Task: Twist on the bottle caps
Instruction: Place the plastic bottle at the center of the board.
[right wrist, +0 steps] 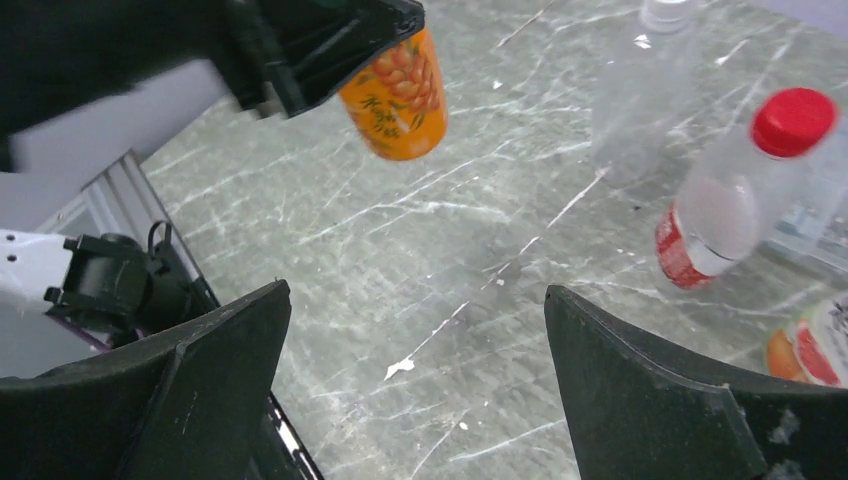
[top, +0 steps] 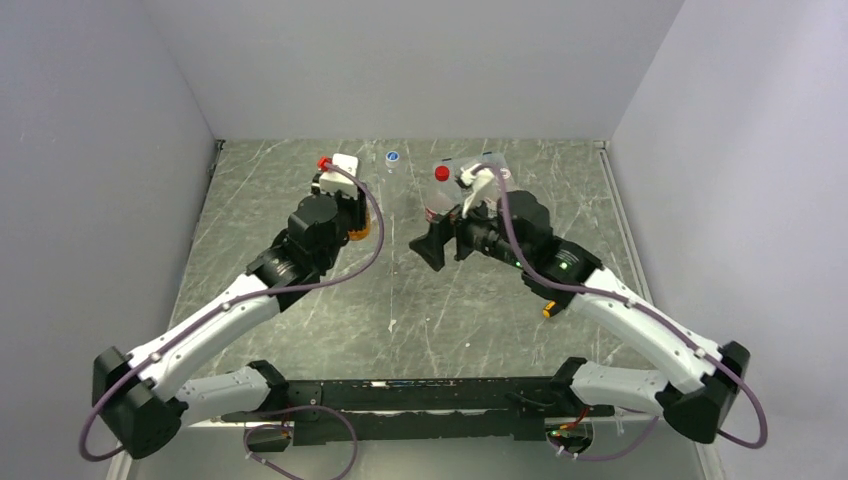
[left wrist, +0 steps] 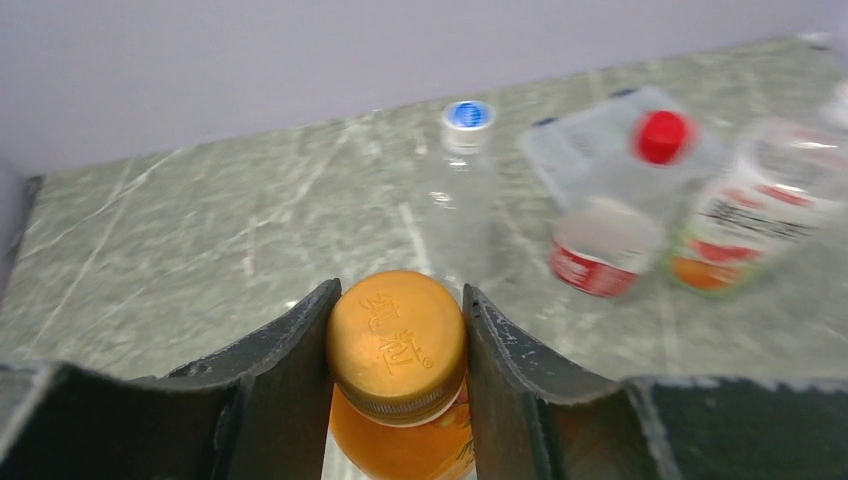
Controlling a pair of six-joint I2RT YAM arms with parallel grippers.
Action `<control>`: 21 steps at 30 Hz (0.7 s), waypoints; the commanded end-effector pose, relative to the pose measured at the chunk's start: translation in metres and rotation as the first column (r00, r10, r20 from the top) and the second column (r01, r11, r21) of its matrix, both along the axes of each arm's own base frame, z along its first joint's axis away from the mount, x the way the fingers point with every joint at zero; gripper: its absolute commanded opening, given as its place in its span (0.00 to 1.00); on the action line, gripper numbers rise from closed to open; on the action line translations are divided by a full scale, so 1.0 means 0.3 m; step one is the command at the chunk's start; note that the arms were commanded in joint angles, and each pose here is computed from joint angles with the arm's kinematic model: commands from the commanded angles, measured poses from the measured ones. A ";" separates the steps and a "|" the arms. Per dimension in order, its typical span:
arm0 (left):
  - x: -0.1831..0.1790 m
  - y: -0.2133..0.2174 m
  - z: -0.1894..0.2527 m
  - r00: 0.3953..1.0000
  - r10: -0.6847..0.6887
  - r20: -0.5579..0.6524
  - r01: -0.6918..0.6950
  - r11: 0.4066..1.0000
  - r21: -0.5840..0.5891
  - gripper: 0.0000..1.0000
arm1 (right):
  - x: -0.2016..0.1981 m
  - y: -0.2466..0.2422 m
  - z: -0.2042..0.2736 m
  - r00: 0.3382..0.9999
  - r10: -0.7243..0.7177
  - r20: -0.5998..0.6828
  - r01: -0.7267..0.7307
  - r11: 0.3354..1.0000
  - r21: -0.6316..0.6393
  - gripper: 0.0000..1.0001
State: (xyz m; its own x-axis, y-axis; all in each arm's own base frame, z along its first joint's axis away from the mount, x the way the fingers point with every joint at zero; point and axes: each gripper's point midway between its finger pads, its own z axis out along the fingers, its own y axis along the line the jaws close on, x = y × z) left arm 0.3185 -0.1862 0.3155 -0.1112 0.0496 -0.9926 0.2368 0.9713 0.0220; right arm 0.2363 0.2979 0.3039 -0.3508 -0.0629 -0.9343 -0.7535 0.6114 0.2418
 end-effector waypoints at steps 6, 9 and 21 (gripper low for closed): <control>0.294 0.124 -0.144 0.978 0.122 0.171 -0.086 0.975 -0.204 0.03 | -0.012 -0.176 0.139 0.973 -0.221 0.068 0.208 0.965 0.159 1.00; 0.342 0.109 -0.214 0.970 0.109 0.217 -0.063 0.976 -0.209 0.05 | -0.024 -0.197 0.134 0.970 -0.233 0.066 0.220 0.961 0.166 1.00; 0.435 0.074 -0.436 0.976 0.089 0.197 -0.063 0.989 -0.138 0.07 | -0.047 -0.231 0.136 0.968 -0.239 0.078 0.224 0.961 0.163 1.00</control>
